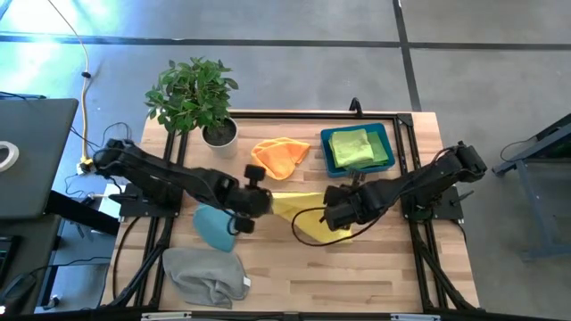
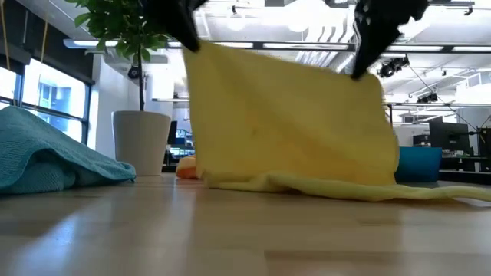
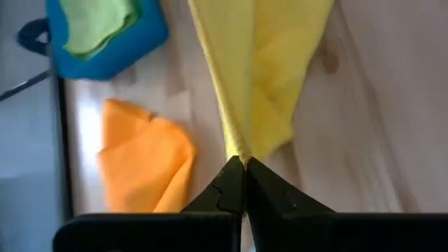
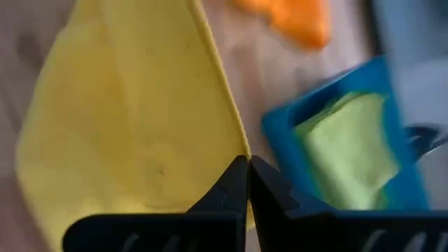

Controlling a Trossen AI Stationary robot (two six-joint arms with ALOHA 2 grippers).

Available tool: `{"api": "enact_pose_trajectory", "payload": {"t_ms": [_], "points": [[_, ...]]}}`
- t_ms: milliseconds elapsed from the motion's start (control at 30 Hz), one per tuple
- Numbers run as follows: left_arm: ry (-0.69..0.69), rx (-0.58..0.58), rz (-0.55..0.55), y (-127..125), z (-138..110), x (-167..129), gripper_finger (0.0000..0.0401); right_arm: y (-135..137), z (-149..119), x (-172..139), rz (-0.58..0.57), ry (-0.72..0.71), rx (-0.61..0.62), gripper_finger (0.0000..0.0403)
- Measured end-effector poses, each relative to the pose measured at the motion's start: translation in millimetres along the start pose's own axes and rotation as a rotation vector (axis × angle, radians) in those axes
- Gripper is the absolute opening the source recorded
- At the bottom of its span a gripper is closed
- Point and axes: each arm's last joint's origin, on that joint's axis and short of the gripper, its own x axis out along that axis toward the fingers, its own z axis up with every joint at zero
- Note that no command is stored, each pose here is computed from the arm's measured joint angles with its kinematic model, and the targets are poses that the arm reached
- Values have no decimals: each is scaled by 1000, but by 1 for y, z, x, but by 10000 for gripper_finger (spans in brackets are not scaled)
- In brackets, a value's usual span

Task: Fold microfiber towels
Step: Fold the yellow microfiber cloth

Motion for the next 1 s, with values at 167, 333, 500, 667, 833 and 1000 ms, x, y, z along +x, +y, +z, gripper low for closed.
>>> {"api": "enact_pose_trajectory", "payload": {"t_ms": [167, 333, 500, 667, 833, 1000], "points": [[-15, 73, 133, 19, -2, -36, 1, -12, 18, -23, -88, -125, -33, 0], [-44, 60, 284, 36, 1, -64, 1, -25, 32, -41, -181, -209, -64, 0], [-32, 107, 394, 49, 3, -83, 1, -42, 42, -52, -281, -244, -124, 0], [-8, 139, 481, 61, 4, -94, 1, -63, 55, -61, -438, -276, -164, 0], [23, 141, 599, 74, 5, -103, 1, -84, 65, -71, -568, -277, -206, 0], [37, 106, 702, 88, 7, -117, 1, -100, 78, -78, -675, -277, -248, 0]]}}
